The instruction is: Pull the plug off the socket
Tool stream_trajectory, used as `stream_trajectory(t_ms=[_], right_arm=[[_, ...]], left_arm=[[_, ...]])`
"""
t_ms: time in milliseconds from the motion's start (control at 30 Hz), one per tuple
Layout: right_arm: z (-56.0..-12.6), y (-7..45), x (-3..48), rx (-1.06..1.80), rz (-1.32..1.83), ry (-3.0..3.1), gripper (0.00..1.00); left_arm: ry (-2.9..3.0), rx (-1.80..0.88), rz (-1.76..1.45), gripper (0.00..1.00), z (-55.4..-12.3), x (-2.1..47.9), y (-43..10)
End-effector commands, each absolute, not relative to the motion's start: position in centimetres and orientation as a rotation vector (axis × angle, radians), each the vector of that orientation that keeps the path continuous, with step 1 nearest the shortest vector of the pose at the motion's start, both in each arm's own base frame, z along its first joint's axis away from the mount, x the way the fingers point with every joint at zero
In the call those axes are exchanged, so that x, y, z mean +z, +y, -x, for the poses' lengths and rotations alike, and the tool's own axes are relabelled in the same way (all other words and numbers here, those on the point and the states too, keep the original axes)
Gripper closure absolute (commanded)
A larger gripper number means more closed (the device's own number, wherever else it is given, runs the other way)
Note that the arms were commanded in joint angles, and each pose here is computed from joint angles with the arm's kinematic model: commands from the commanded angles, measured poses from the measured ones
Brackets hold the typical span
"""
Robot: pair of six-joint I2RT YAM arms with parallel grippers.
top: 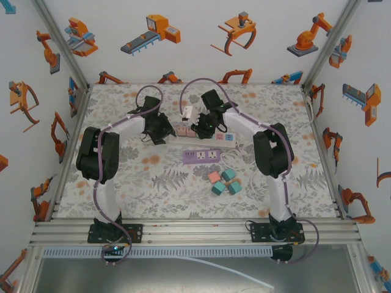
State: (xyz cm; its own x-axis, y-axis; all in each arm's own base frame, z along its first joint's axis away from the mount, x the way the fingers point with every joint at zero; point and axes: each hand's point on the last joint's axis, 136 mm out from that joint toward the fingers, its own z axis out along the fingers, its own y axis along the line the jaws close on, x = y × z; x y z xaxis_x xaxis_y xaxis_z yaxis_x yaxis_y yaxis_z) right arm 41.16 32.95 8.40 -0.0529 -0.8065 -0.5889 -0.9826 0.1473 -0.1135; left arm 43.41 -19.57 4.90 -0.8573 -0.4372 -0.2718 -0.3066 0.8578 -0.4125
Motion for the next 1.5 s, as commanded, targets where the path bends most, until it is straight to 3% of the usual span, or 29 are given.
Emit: stream_trajectory(t_ms=[0, 167, 400, 633, 900, 1167, 1467], right_arm=[[-40.9, 34.3, 10.9, 0.502, 1.704, 1.821, 0.89], [-40.9, 34.7, 12.5, 0.525, 1.689, 1.785, 1.00], [-41.5, 34.5, 13.6, 0.631, 1.614, 1.803, 1.00], [-41.3, 34.4, 12.1, 0.469, 1.728, 1.784, 1.00], [-41.3, 34.7, 13.9, 0.483, 1.698, 1.758, 1.00], [-41.1, 34.7, 20.1, 0.483, 1.557, 1.692, 1.00], [-40.0, 33.3, 29.0, 0.493, 1.266, 1.618, 1.00]], left_arm=[[2.754, -0.357, 0.618, 0.46, -41.9, 1.4, -17.6], [2.768, -0.337, 0.643, 0.47, -41.4, 0.7, -17.4], [2.768, -0.301, 0.649, 0.47, -41.1, 0.7, -16.8], [2.771, -0.314, 0.656, 0.48, -41.0, 0.5, -17.0], [2.755, -0.331, 0.645, 0.48, -41.1, 1.4, -17.1], [2.660, -0.376, 0.588, 0.40, -42.0, 6.1, -17.0], [2.485, -0.462, 0.478, 0.40, -42.5, 15.0, -17.0]])
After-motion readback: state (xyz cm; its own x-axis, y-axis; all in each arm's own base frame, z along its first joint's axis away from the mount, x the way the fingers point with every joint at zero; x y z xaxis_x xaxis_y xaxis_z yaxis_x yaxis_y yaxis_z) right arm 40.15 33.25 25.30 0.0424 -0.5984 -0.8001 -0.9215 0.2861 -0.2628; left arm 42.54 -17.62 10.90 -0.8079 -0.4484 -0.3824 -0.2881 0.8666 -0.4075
